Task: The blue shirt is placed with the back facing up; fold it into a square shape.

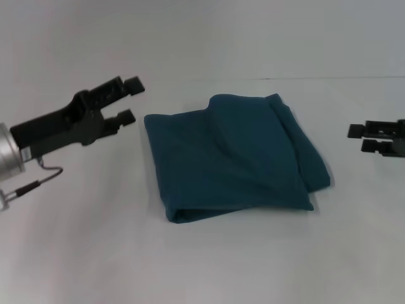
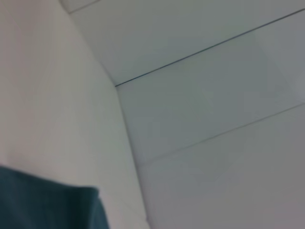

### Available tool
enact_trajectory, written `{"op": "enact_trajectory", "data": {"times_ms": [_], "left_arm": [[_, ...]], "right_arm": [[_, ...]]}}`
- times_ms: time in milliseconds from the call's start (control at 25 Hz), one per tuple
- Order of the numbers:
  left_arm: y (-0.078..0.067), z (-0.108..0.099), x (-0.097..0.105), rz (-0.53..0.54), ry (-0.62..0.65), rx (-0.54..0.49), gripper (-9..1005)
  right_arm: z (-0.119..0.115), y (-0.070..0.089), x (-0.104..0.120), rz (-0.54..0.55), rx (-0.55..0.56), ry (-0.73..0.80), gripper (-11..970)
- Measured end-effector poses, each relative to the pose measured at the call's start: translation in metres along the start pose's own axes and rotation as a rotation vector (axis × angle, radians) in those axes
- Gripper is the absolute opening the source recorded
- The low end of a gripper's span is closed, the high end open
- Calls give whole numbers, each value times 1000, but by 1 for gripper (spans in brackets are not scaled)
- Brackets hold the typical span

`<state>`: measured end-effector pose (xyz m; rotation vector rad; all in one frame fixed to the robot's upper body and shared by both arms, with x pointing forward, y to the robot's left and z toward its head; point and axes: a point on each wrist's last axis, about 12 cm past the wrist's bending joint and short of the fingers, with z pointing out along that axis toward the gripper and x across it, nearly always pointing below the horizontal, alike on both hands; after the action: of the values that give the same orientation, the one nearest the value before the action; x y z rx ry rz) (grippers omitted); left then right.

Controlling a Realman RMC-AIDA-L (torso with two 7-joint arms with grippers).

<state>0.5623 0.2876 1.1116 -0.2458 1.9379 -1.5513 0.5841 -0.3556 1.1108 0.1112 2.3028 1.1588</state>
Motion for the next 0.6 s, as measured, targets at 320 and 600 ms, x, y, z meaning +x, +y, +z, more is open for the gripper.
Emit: {"op": "enact_trajectory", "data": {"times_ms": [320, 600], "left_arm": [[10, -15, 11, -19, 11, -37, 955], [11, -17, 11, -21, -5, -41, 955]], "right_arm": [[50, 34, -35, -166, 158, 123, 740], [77, 41, -30, -185, 241, 172, 740]]}}
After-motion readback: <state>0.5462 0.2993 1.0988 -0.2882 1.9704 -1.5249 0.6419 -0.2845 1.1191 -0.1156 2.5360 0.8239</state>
